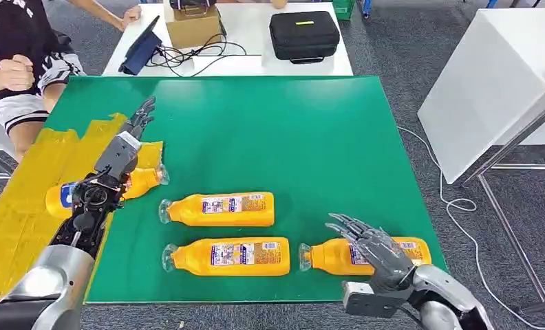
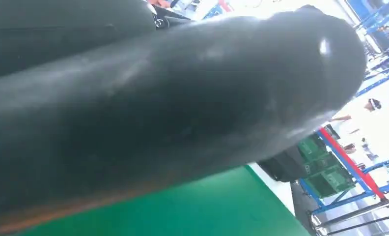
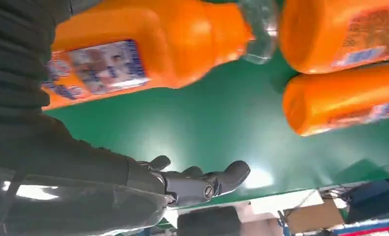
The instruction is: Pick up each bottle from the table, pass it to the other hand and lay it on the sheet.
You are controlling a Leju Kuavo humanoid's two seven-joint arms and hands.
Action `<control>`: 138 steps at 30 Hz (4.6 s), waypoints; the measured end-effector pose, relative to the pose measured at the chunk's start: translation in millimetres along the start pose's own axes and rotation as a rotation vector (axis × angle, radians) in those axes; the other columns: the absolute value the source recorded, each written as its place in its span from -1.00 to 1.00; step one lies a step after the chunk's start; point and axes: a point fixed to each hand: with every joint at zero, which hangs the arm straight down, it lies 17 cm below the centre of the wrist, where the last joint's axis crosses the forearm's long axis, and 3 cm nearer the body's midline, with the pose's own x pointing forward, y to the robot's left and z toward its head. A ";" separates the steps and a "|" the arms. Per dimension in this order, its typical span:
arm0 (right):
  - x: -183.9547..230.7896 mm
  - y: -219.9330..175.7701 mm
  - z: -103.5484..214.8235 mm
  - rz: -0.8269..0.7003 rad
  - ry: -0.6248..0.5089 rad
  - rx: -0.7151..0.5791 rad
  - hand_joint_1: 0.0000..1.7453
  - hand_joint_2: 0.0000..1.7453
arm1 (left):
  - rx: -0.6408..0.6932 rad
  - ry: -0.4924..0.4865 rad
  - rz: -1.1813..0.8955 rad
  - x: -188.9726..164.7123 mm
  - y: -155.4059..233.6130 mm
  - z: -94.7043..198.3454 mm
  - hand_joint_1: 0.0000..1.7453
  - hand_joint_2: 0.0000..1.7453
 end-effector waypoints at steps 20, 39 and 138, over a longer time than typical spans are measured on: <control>-76.7 11.6 68.1 0.099 0.315 0.028 -1.00 1.00 | 0.020 0.064 0.035 -24.4 -12.8 32.7 -1.00 -1.00; -141.3 2.5 82.0 0.182 0.532 0.025 -1.00 1.00 | 0.020 0.071 0.038 -21.3 -17.5 45.4 -1.00 -1.00; 45.2 -161.2 -164.4 -0.542 -0.125 -0.838 1.00 1.00 | -0.147 -0.285 0.625 226.0 -136.6 21.9 -1.00 1.00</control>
